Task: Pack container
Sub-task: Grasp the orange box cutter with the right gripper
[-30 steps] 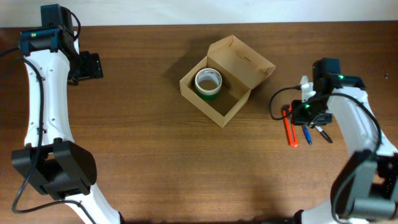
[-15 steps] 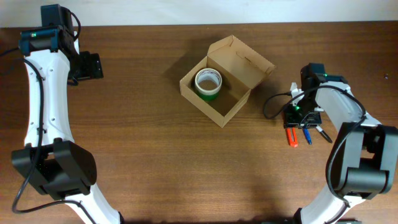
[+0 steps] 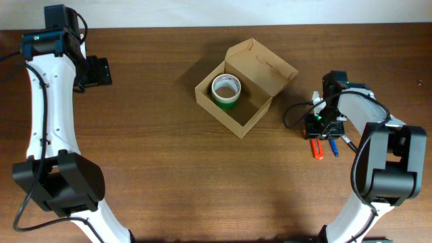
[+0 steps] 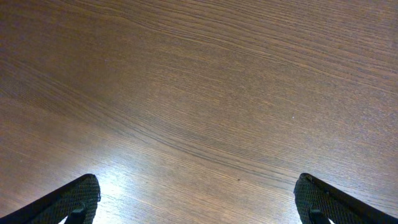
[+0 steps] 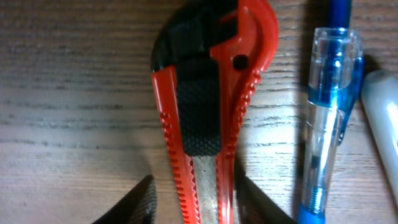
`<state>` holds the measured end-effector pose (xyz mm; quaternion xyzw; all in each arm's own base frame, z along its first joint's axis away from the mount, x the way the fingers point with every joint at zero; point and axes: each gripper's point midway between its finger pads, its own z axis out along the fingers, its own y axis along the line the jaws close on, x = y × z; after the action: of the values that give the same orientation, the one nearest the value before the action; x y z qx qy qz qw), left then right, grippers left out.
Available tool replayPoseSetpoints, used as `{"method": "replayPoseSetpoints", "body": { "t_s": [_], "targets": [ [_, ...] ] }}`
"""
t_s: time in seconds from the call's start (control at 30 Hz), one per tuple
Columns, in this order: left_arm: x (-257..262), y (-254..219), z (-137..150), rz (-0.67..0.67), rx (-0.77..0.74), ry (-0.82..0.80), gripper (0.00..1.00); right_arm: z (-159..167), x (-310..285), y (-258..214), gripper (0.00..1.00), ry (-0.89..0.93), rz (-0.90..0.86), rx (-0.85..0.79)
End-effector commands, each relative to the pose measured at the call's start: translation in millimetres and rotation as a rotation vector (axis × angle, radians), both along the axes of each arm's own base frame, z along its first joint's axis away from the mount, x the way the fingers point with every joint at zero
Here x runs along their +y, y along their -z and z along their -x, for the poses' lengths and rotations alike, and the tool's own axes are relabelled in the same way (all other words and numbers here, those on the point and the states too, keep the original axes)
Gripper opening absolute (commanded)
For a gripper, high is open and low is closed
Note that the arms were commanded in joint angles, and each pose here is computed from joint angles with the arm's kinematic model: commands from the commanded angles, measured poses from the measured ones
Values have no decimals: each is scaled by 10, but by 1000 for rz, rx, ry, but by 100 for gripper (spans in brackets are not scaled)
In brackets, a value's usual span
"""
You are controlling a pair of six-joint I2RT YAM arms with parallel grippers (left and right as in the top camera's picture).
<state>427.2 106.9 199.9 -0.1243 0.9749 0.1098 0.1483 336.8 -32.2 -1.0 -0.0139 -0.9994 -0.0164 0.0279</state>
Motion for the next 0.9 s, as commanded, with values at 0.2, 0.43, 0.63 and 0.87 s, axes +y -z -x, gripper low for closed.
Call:
{"method": "replayPoseSetpoints", "body": {
  "t_s": [0.2,0.43,0.63,0.87],
  "targets": [
    [22,55,-4,8,11,-2,100,7,46,48,15,1,9,10],
    [22,55,-4,8,11,-2,100,-26,44,-37,14,1,8,7],
    [23,55,-3,7,12,-2,100,-316,125,-608,14,2,-44,-112],
    [22,55,-4,8,11,-2,100,-637,284,-1744,14,-44,-51,-313]
  ]
}}
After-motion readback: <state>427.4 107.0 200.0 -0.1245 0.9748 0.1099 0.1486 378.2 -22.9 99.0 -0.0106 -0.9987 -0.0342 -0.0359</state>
